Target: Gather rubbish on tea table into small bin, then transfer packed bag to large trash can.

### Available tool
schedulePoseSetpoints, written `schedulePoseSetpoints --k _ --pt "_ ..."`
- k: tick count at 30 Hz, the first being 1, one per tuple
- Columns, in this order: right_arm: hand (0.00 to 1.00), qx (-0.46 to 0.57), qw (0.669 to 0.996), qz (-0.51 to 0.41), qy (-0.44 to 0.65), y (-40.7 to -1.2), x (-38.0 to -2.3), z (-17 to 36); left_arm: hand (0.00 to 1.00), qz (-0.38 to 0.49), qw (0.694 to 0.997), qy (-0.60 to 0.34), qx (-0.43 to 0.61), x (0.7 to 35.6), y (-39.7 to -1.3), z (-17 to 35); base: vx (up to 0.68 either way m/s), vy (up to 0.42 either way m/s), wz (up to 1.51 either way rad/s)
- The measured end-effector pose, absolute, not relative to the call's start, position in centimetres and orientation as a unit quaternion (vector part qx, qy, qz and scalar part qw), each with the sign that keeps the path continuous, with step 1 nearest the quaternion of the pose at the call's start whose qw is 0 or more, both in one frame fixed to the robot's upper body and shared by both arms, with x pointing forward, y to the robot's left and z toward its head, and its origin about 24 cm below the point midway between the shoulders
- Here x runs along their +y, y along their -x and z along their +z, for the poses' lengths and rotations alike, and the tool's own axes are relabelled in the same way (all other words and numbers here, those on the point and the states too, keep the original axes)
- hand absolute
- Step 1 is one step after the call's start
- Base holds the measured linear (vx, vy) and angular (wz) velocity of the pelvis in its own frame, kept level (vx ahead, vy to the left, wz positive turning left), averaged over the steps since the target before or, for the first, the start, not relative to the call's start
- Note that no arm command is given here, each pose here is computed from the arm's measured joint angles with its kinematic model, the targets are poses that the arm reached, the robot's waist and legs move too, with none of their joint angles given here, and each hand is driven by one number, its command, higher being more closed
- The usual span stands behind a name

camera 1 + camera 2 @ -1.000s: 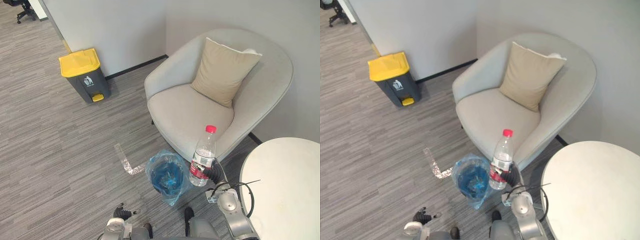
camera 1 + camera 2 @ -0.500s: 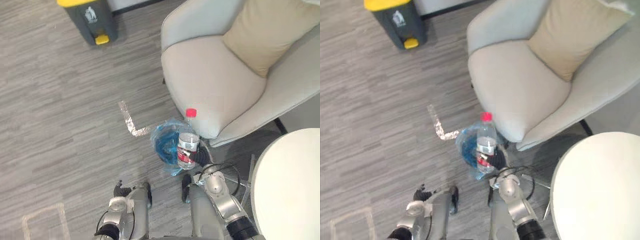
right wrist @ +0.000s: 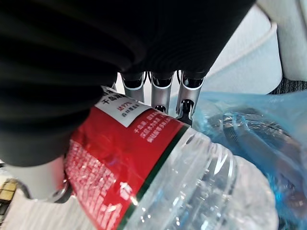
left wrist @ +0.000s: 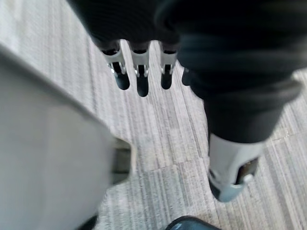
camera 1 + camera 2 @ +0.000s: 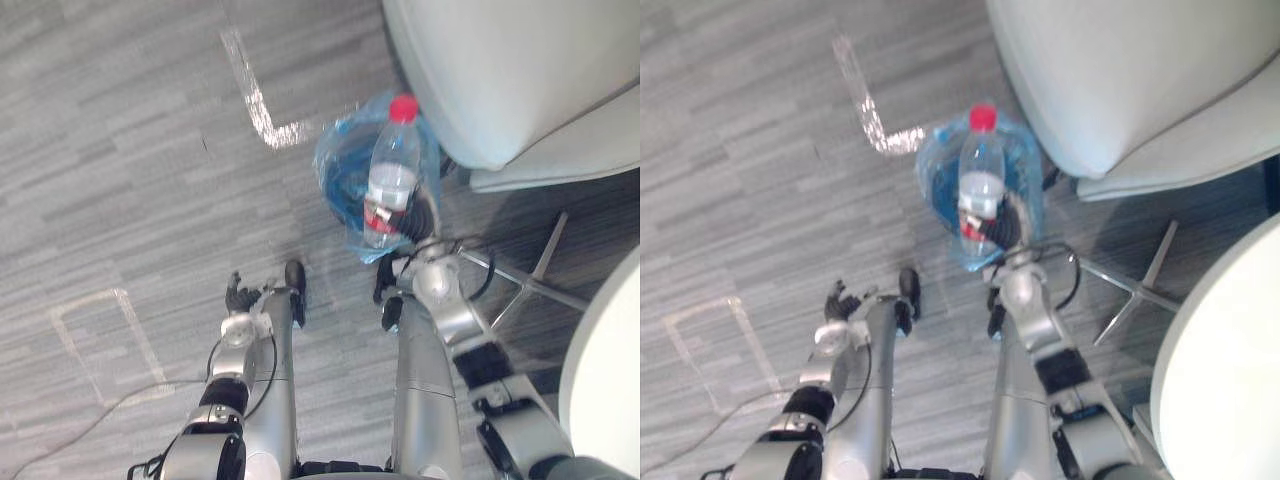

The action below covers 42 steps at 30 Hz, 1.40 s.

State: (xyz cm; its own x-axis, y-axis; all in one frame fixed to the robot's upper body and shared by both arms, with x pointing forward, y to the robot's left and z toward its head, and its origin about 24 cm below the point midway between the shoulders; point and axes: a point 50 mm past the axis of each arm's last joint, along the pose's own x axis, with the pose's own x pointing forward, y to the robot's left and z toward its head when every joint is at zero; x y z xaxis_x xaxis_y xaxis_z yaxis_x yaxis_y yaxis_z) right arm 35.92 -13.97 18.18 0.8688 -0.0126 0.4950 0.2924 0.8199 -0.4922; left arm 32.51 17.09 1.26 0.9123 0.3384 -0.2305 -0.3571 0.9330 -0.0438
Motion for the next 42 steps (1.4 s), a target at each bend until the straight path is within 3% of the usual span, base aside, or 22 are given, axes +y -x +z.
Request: schedulePoseSetpoints --k 10,11,23,32,42 --pt "1.00 -0.245 0.920 -0.122 0.282 -38.1 -15.2 21.5 0.00 0.184 0.979 0.065 0.063 17.3 -33.8 3.8 0.00 0.004 0.01" --pt "0.00 -0.245 0.920 -0.128 0.278 -38.2 -15.5 21.7 0.00 0.181 0.980 0.065 0.061 17.1 -33.9 4.0 -0.02 0.016 0.04" --pt "0.00 -0.228 0.929 -0.140 0.257 -38.5 -16.1 21.3 0.00 0.151 0.986 0.063 0.033 15.6 -34.2 5.1 -0.03 0.011 0.01" --pt "0.00 -0.222 0.921 -0.108 0.301 -36.6 -15.1 17.9 0.00 0.150 0.985 0.066 0.050 15.2 -33.8 4.3 -0.06 0.010 -0.07" --pt "0.00 -0.208 0.871 -0.059 0.441 -36.0 -13.8 14.8 0.00 0.150 0.985 0.057 0.059 15.3 -33.6 3.8 -0.06 0.010 -0.05"
